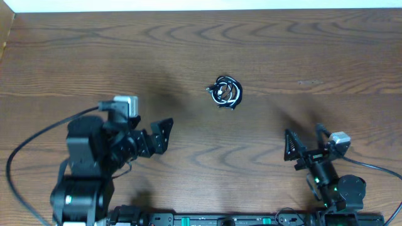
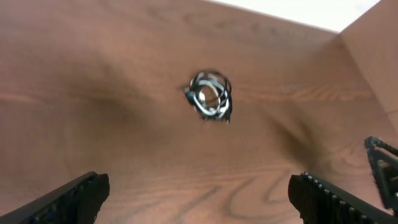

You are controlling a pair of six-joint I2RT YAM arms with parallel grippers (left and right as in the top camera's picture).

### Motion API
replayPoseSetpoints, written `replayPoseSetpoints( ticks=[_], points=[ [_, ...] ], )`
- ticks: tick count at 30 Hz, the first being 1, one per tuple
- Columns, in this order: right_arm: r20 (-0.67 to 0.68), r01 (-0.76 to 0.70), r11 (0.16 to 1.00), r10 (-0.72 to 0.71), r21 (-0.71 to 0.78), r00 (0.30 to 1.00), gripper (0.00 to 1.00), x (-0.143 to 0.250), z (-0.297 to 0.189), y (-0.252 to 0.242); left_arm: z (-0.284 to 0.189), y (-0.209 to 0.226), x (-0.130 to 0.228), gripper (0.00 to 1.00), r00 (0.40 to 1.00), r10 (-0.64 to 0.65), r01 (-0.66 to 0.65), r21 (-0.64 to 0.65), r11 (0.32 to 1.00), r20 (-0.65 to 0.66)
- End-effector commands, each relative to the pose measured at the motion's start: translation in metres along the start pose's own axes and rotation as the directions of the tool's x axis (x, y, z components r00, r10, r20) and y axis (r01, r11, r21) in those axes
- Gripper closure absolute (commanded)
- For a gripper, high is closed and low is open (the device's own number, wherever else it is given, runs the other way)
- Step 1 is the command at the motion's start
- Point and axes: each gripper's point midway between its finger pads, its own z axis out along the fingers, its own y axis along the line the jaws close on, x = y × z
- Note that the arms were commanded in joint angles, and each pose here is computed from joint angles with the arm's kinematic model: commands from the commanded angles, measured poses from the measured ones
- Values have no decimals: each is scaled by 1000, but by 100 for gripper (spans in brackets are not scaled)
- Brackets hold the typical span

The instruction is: Untangle cables

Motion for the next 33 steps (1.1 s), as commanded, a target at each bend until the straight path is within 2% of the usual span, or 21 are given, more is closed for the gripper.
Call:
replayPoseSetpoints(
  ticks=[1, 4, 8, 10, 14, 17, 19, 24, 30, 33],
  points=[
    [-142, -306, 941, 287, -144, 947, 1, 17, -4, 30, 8, -2, 0, 2, 999, -18, 19, 29, 999, -41],
    [-140, -364, 910, 342, -199, 929, 1, 7, -5, 43, 17, 4, 3, 2, 996, -36, 38, 20, 999, -77],
    [6, -183, 892, 203, -414, 979, 1, -36, -20, 82, 26, 9, 8, 2, 991, -58, 59, 8, 998, -120],
    [100, -101, 876, 166, -472, 981, 1, -62, -31, 99, 30, 12, 12, 2, 987, -71, 72, 1, 997, -144],
    [195, 27, 890, 70, -455, 978, 1, -103, -47, 122, 38, 18, 25, 2, 971, -109, 108, -20, 994, -213],
    [191, 124, 914, -52, -388, 980, 1, -124, -51, 133, 42, 21, 29, 2, 963, -125, 121, -30, 992, -240],
    [145, 197, 923, -156, -330, 977, 1, -137, -51, 140, 46, 24, 32, 2, 956, -135, 131, -36, 991, -259],
    [-49, 206, 945, -225, -255, 973, 1, -155, -39, 145, 50, 27, 38, 2, 944, -155, 147, -49, 988, -293],
    [-406, 74, 985, -131, -153, 905, 1, -150, -14, 133, 51, 28, 40, 2, 940, -160, 152, -53, 987, -302],
    [-504, -55, 990, -16, -127, 864, 1, -141, -2, 131, 50, 28, 42, 2, 934, -178, 169, -57, 984, -309]
  ],
)
